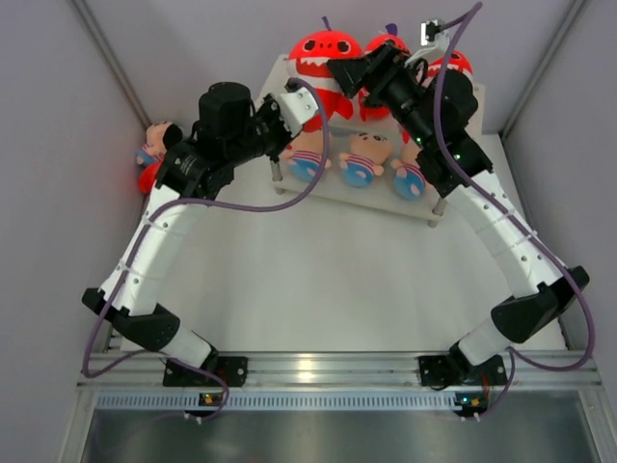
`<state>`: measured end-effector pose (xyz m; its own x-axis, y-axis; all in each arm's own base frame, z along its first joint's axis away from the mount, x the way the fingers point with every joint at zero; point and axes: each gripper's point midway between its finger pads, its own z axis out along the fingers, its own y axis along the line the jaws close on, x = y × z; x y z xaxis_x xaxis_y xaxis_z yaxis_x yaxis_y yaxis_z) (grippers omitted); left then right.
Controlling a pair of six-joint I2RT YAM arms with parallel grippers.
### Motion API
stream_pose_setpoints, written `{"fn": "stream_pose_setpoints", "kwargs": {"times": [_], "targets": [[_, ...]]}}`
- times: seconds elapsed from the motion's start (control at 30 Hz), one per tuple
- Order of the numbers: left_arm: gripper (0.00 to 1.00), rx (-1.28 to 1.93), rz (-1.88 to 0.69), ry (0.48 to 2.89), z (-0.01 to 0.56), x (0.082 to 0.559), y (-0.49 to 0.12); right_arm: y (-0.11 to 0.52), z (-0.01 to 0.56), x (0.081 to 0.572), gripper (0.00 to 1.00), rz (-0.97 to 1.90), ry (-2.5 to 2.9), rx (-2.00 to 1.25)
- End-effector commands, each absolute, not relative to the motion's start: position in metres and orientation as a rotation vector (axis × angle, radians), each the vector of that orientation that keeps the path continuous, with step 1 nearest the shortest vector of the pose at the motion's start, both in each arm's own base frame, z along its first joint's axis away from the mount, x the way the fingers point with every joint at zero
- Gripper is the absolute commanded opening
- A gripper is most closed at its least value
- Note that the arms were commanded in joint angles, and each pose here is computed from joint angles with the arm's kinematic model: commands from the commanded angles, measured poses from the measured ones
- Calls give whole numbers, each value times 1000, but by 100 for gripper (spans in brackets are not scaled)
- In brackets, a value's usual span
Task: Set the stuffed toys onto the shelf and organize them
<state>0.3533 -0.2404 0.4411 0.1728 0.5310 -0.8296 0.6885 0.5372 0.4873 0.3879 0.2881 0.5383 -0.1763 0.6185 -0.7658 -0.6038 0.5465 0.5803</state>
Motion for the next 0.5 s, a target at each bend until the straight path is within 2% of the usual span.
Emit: {"fn": "stream_pose_setpoints", "kwargs": {"times": [0.0, 0.03, 0.13, 0.2, 0.23, 0.47], "targets": [[0, 942, -201, 1411, 483, 367, -251, 266, 570, 370, 84, 967, 1305, -38], [0, 917, -217, 1406, 490, 368, -252, 253, 577, 363, 87, 925, 1291, -51], [0, 884, -215, 1411, 494, 382, -258, 209, 589, 347, 89, 803, 1267, -23], [0, 852, -187, 1450, 484, 401, -261, 189, 575, 342, 90, 735, 1279, 2], [0, 833, -185, 1448, 488, 406, -263, 170, 588, 322, 90, 703, 1225, 22], [0, 760, -72, 1495, 465, 461, -271, 124, 561, 288, 92, 559, 1243, 75]]}}
